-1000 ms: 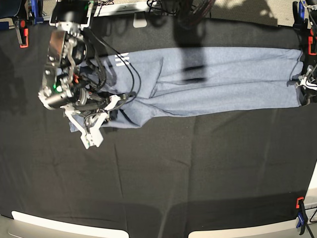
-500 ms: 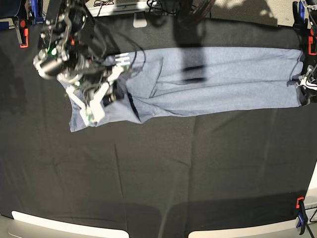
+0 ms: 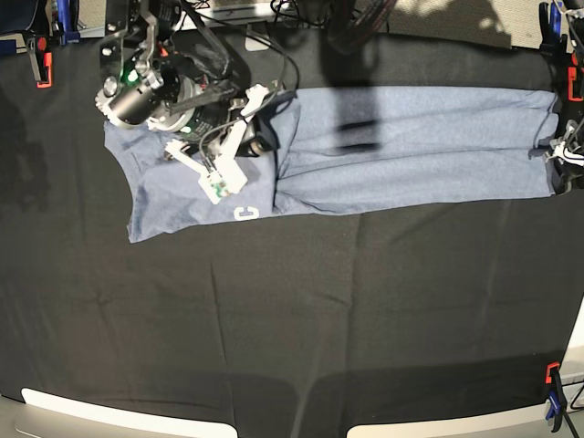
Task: Layout the t-shirt on the table in an organized manner, then fold the t-shirt properly
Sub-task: 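Fold the shoulder end inward with the right gripper toward the left gripper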
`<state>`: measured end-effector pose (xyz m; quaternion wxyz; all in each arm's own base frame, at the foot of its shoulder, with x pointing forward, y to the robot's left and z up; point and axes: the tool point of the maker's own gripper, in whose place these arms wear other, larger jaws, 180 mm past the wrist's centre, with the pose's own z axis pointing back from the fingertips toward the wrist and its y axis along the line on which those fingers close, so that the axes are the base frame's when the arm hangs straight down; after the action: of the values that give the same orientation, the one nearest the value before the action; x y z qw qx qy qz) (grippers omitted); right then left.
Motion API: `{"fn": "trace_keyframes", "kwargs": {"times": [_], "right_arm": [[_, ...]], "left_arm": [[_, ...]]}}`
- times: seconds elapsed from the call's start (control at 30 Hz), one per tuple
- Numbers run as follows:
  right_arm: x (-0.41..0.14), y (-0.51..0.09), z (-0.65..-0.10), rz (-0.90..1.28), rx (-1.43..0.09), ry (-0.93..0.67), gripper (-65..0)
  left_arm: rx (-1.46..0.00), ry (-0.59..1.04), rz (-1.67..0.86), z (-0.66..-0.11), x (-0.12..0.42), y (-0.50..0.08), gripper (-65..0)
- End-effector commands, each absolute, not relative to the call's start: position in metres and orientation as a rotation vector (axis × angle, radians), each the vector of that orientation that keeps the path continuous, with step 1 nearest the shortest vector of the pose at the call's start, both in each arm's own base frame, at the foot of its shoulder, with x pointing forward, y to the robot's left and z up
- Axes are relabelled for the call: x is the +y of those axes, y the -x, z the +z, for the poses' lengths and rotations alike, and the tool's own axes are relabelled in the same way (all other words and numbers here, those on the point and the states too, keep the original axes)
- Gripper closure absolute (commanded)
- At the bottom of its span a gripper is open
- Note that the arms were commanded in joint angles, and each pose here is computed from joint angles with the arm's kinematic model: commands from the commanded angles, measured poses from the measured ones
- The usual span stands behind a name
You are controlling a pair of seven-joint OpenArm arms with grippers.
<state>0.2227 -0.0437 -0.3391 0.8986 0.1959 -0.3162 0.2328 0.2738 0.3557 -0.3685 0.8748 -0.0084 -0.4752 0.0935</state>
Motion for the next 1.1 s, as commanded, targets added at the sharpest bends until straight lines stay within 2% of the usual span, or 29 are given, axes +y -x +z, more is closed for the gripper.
{"fn": "trace_keyframes", "kwargs": {"times": [0.0, 0.1, 0.17, 0.33, 0.43, 0.6, 0.77, 0.97, 1.07], "right_arm": [[-0.042, -0.229, -0.328, 0.491, -0.703, -0.408, -4.3], [-0.045, -0.228, -0.330, 0.491, -0.698, -0.394, -20.8], [-0.041, -0.226, -0.329, 0.488, -0.696, -0.417, -25.9], [-0.015, -0.219, -0.310, 0.494, -0.732, -0.609, -26.1], [-0.006, -0.219, -0.300, 0.536, -0.766, -0.661, -26.1], [-0.022, -0.249, -0.294, 0.562, -0.839, -0.516, -26.1], [-0.043, -0.266, -0.298, 0.581, -0.847, -0.349, -26.1], [-0.047, -0.267, -0.300, 0.582, -0.841, -0.321, -26.1], [-0.047, -0.267, -0.300, 0.582, -0.842, -0.321, -26.1]], "left_arm": [[-1.054, 0.003, 0.176, -0.349, 0.362, -0.283, -29.9], [-1.054, 0.003, 0.176, -0.349, 0.362, -0.283, -29.9], [-1.054, 0.003, 0.176, -0.349, 0.362, -0.283, -29.8], [-1.054, 0.003, 0.176, -0.349, 0.362, -0.283, -29.9], [-1.054, 0.003, 0.176, -0.349, 0.362, -0.283, -29.9], [-1.053, 0.003, 0.176, -0.349, 0.362, -0.283, -29.9], [-1.024, -0.015, 0.211, -0.355, 0.368, -0.278, -29.9], [-0.946, 0.001, 0.262, -0.383, 0.374, -0.264, -29.9], [-0.900, 0.092, 0.253, -0.399, 0.361, -0.256, -29.9]]}}
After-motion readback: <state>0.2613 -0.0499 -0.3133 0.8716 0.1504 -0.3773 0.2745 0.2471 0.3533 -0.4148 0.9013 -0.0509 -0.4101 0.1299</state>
